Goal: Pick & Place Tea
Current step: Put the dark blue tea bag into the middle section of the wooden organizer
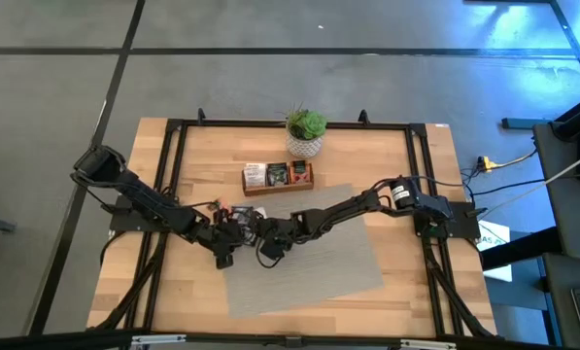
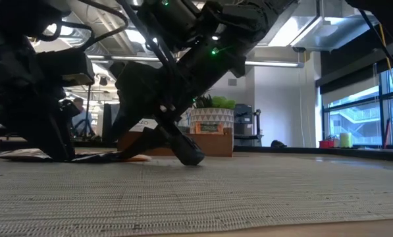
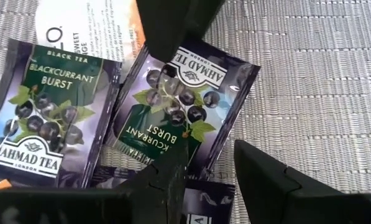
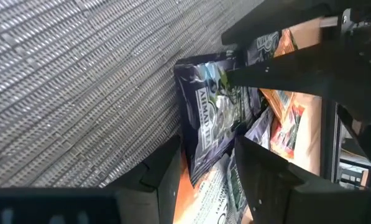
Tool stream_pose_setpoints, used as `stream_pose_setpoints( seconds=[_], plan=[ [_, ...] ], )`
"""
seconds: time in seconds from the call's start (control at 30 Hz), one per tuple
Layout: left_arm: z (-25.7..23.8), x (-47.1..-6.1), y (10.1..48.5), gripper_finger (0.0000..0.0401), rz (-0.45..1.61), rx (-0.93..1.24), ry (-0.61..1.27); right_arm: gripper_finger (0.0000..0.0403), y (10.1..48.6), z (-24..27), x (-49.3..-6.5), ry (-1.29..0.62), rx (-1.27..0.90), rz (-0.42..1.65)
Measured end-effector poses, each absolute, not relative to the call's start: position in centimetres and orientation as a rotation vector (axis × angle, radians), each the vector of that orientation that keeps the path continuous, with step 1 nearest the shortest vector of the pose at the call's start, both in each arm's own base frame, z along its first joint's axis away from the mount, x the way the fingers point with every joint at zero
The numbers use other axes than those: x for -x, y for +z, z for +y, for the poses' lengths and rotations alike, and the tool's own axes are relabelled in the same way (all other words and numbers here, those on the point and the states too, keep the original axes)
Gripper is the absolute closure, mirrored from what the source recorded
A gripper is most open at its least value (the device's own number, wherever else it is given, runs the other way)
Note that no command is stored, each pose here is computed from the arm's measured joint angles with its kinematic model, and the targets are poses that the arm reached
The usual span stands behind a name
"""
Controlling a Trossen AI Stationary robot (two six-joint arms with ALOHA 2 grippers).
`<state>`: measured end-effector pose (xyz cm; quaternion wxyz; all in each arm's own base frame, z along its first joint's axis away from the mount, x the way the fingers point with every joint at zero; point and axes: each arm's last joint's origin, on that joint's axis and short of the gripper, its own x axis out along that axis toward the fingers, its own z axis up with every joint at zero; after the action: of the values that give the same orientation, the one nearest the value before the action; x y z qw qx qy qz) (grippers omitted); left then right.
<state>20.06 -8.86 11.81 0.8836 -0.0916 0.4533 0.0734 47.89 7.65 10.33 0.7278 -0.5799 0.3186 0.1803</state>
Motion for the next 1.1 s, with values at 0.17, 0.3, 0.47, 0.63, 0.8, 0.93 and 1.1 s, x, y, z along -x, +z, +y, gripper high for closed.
stream_pose_setpoints(
  seconds=[0.17,0.3,0.47,0.63,0.8,0.93,1.1],
  plan=[
    [-8.8,-20.0,12.3,0.0274,0.943,0.216,0.121,0.0249,10.3,7.6,-47.9,0.393,1.255,0.709],
    [-8.5,-20.1,12.3,0.0274,0.923,0.197,0.162,0.0249,10.3,7.7,-47.8,0.399,1.254,0.713],
    [-7.9,-20.6,11.8,0.0274,0.940,0.211,0.189,0.0249,10.3,7.7,-47.8,0.399,1.251,0.713],
    [-7.7,-21.0,11.7,0.0274,0.924,0.207,0.180,0.0249,10.3,7.7,-47.8,0.400,1.251,0.712],
    [-7.8,-21.2,11.7,0.0274,0.911,0.216,0.159,0.0254,10.3,7.7,-47.8,0.393,1.236,0.714],
    [-7.8,-21.1,11.7,0.0274,0.919,0.222,0.167,0.0287,10.3,7.7,-47.8,0.374,1.242,0.719],
    [-7.8,-21.1,11.7,0.0274,0.921,0.223,0.168,0.0352,10.4,8.0,-47.8,0.346,1.304,0.731]
  ],
)
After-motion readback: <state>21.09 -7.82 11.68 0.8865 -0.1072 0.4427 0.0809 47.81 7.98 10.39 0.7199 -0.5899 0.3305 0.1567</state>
